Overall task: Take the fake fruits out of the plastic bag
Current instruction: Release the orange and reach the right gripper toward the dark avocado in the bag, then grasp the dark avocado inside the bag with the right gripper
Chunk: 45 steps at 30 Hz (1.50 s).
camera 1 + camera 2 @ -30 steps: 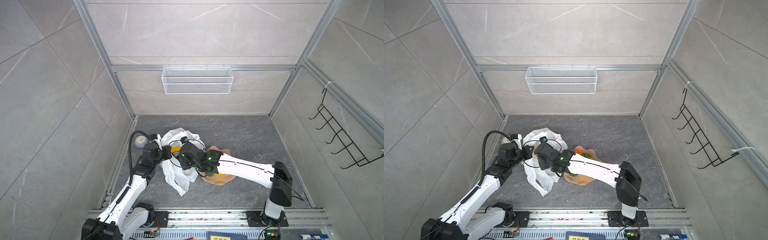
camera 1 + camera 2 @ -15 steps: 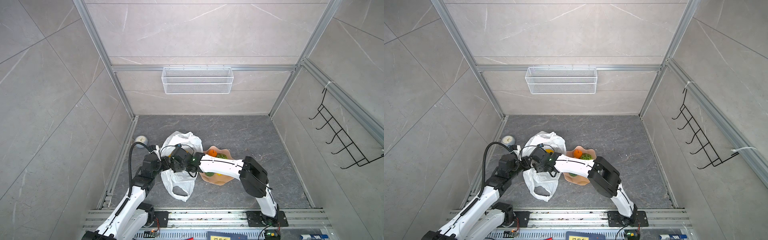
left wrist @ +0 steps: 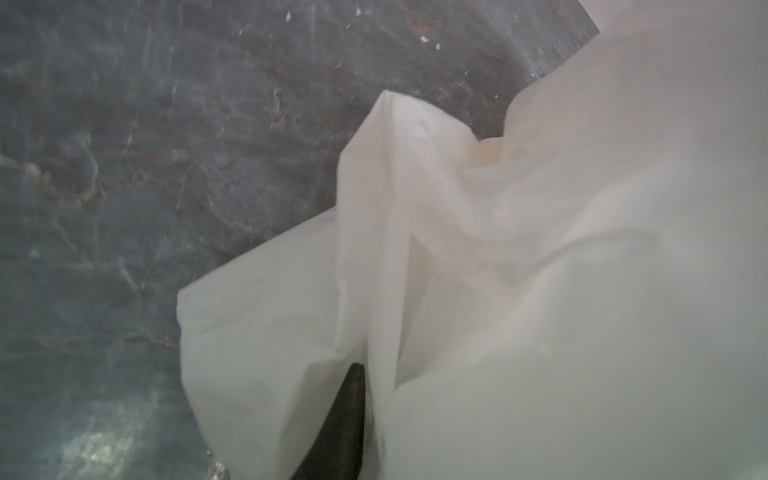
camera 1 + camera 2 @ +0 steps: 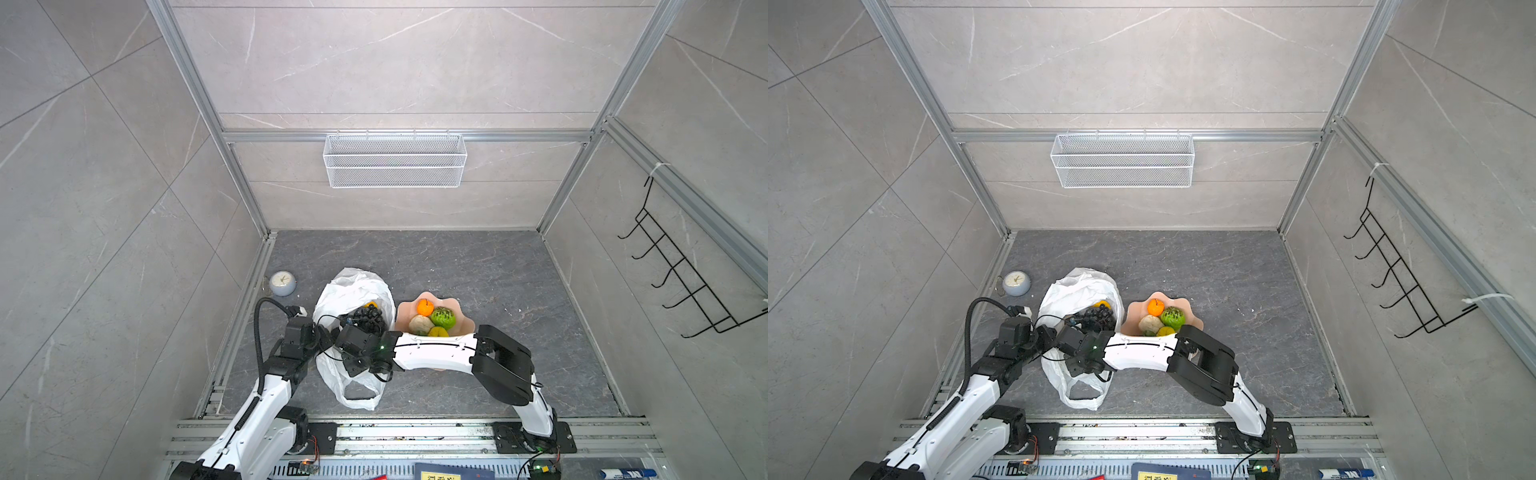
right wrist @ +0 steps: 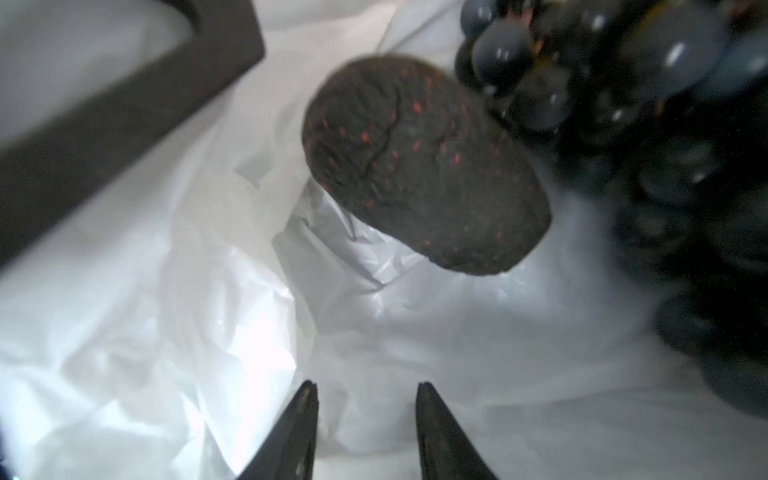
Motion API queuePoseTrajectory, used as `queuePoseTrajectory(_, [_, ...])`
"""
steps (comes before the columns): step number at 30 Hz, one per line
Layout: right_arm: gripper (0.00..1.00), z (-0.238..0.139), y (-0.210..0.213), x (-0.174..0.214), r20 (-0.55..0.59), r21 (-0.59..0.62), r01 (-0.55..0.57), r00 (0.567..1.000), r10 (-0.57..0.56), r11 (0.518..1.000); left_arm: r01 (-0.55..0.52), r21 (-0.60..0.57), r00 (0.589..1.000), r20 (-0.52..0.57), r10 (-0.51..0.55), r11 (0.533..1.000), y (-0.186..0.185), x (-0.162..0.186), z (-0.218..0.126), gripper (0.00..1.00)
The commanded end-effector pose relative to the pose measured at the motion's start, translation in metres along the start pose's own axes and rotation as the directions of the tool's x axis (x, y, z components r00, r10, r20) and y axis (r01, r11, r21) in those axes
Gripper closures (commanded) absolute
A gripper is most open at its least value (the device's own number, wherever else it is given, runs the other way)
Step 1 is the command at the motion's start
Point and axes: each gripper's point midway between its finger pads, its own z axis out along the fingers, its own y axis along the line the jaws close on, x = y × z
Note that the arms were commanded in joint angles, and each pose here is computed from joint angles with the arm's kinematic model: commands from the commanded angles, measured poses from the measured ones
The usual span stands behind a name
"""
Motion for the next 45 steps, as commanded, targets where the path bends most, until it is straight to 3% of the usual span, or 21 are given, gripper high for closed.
queuePoseTrajectory(1, [0.59,0.009,0.004,0.005,-0.009,-0.04,-0.04,0.999,0.04,0.998,0.065,-0.017,0.997,-0.046,-0.065,0.998,0.004,0.009,0.001,0.64])
queuePoseTrajectory(4, [0.59,0.013,0.005,0.009,-0.012,-0.05,-0.049,0.999,0.048,0.998,0.078,-0.031,0.994,-0.074,-0.08,0.996,0.006,0.015,0.003,0.45])
queuePoseTrajectory(7, [0.59,0.011,0.005,0.007,-0.001,-0.056,-0.047,0.999,0.047,0.997,0.092,-0.06,0.992,-0.081,-0.097,0.994,0.011,0.016,0.006,0.39])
queuePoseTrajectory(9, [0.59,0.007,0.007,0.004,0.009,-0.063,-0.041,0.999,0.042,0.997,0.105,-0.087,0.99,-0.08,-0.112,0.991,0.016,0.015,0.009,0.39])
queuePoseTrajectory(16, [0.53,-0.017,-0.003,-0.02,0.093,-0.029,0.007,0.996,-0.004,1.0,0.177,-0.164,0.976,-0.097,-0.194,0.97,0.039,0.021,0.02,0.59])
queuePoseTrajectory(23, [0.45,-0.036,-0.015,-0.058,0.113,-0.057,0.194,0.976,-0.187,0.979,0.174,-0.149,0.978,-0.092,-0.189,0.973,0.036,0.019,0.018,0.59])
queuePoseTrajectory(30, [0.39,-0.031,-0.018,-0.068,0.06,-0.126,0.401,0.916,-0.396,0.908,0.178,-0.132,0.978,-0.086,-0.19,0.975,0.035,0.018,0.019,0.59])
queuePoseTrajectory(38, [0.31,-0.018,-0.009,-0.07,0.054,-0.167,0.498,0.866,-0.496,0.851,0.184,-0.109,0.978,-0.075,-0.192,0.977,0.034,0.017,0.016,0.58])
queuePoseTrajectory(45, [0.28,0.001,-0.02,-0.074,0.019,-0.101,0.539,0.841,-0.54,0.836,0.194,-0.098,0.977,-0.066,-0.201,0.976,0.036,0.017,0.015,0.59])
